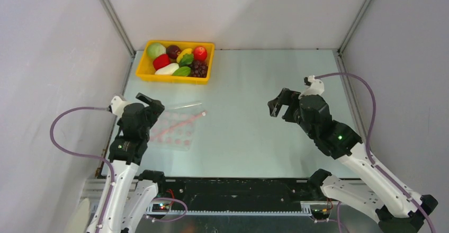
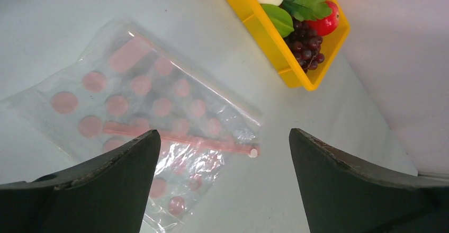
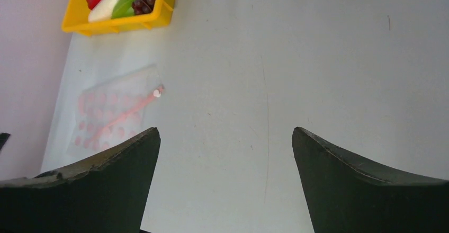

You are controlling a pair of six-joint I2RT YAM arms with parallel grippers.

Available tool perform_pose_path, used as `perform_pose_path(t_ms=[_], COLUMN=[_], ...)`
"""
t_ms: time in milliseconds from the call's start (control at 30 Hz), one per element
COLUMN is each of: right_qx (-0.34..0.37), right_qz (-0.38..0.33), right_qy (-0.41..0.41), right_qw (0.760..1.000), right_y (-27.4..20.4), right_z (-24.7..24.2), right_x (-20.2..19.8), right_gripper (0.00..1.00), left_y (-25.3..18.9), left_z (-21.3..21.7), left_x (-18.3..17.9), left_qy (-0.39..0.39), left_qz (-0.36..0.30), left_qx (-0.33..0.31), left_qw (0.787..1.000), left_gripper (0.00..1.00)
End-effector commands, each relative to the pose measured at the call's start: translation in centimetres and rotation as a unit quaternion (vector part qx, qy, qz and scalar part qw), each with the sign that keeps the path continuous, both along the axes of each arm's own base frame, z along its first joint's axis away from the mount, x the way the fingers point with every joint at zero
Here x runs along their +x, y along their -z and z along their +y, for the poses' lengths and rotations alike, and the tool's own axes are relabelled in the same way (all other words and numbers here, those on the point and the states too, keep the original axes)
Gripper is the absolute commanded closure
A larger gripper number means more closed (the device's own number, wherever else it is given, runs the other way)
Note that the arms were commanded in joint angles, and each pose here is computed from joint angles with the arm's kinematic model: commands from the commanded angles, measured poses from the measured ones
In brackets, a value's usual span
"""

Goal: Place the food in the zip-top bag and seal the zipper

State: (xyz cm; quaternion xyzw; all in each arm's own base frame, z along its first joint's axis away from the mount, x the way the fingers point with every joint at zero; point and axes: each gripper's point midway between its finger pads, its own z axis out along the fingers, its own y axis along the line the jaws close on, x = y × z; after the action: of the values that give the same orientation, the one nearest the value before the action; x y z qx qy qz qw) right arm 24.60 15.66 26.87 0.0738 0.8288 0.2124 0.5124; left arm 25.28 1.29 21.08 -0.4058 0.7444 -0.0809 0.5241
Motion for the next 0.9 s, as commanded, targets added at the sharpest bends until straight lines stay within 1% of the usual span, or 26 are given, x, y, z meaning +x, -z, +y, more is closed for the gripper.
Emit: perform_pose_path(t_ms=[0, 100, 133, 167, 200, 267, 367, 500, 633, 733, 833, 867], right_qx=[0.051, 0.073, 0.086, 0.083, 0.089, 0.088, 0.085, 0.075, 0.062, 0.051, 0.038, 0.033], right_qz=[-0.036, -0.037, -0.052, -0.053, -0.07, -0.08, -0.079, -0.061, -0.043, -0.029, -0.022, -0.018], right_qy=[0.053, 0.087, 0.091, 0.09, 0.08, 0.071, 0.084, 0.095, 0.101, 0.101, 0.102, 0.104], right_qw=[0.997, 0.993, 0.991, 0.991, 0.99, 0.99, 0.99, 0.991, 0.992, 0.993, 0.994, 0.994], right_y=[-2.0, -0.6, -1.1, -0.5, -1.2, -1.1, -0.8, 0.3, 1.6, 2.5, 3.1, 3.3], right_z=[-1.8, -2.9, -3.2, -3.2, -3.1, -3.1, -3.6, -3.9, -4.1, -4.1, -4.3, -4.4], right_x=[-0.2, -0.4, -0.4, -0.4, -0.5, -0.6, -0.4, 0.0, 0.1, 0.4, 0.5, 0.7], right_gripper=[0.01, 0.01, 0.0, 0.0, 0.0, 0.01, 0.01, 0.0, 0.01, 0.01, 0.01, 0.01], left_y=[-2.2, -2.0, -2.0, -1.9, -1.9, -1.8, -2.0, -1.5, -1.0, -0.6, 0.4, 1.1], left_z=[-1.1, -1.0, -0.9, -0.9, -1.0, -0.9, -1.3, -1.3, -1.1, -0.3, 0.5, 0.6], left_x=[1.1, 1.2, 1.2, 1.3, 1.4, 1.7, 2.9, 5.2, 9.0, 13.2, 16.7, 18.5], left_qy=[0.029, 0.026, 0.025, 0.025, 0.025, 0.022, 0.029, 0.022, 0.014, -0.011, -0.036, -0.041], left_qz=[-0.025, -0.019, -0.019, -0.02, -0.022, -0.023, -0.027, -0.007, 0.004, 0.006, 0.027, 0.04], left_qx=[-0.006, -0.004, -0.004, -0.004, -0.004, -0.006, -0.011, -0.008, -0.027, -0.041, -0.044, -0.044], left_qw=[0.999, 0.999, 0.999, 0.999, 0.999, 0.999, 0.999, 1.0, 1.0, 0.999, 0.998, 0.997], left_gripper=[0.02, 0.02, 0.02, 0.02, 0.02, 0.02, 0.02, 0.02, 0.02, 0.02, 0.02, 0.02])
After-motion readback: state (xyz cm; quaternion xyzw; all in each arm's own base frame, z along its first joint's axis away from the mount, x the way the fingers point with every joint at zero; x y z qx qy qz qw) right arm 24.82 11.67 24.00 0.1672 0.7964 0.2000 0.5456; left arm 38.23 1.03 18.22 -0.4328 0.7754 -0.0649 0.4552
